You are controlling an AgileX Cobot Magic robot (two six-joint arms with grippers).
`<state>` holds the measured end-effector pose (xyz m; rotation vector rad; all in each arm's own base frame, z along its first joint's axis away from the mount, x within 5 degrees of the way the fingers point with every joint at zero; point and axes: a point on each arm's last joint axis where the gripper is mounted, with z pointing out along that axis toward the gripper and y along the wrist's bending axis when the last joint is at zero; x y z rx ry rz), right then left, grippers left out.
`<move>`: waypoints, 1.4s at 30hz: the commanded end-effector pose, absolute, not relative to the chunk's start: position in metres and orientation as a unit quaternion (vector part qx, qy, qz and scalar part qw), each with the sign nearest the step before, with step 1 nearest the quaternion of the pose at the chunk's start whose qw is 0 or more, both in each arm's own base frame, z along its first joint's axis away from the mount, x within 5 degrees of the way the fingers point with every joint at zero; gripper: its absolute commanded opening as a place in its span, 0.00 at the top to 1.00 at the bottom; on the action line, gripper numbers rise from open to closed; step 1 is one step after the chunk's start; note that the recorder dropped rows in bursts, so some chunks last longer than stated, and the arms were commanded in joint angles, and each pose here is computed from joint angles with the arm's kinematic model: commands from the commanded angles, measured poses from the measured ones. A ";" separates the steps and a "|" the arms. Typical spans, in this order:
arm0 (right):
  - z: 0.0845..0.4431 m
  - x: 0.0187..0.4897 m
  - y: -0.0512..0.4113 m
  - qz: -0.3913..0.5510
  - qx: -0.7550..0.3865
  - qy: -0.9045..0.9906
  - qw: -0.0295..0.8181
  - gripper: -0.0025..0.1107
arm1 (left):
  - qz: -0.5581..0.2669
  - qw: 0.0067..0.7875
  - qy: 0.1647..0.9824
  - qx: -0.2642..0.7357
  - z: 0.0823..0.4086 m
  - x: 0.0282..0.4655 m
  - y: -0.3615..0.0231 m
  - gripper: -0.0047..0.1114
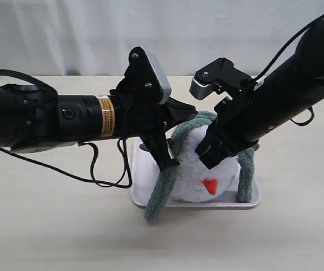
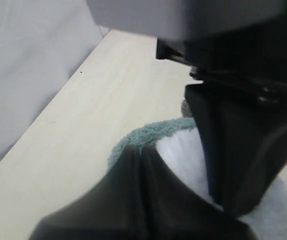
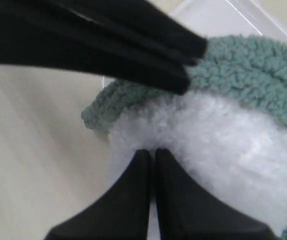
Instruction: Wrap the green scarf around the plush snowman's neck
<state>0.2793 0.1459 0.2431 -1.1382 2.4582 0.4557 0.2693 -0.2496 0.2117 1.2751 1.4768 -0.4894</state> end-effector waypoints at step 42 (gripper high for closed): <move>0.238 0.277 0.145 0.159 -0.410 0.879 0.185 0.94 | -0.162 0.484 0.653 0.560 0.221 0.255 -0.262 0.96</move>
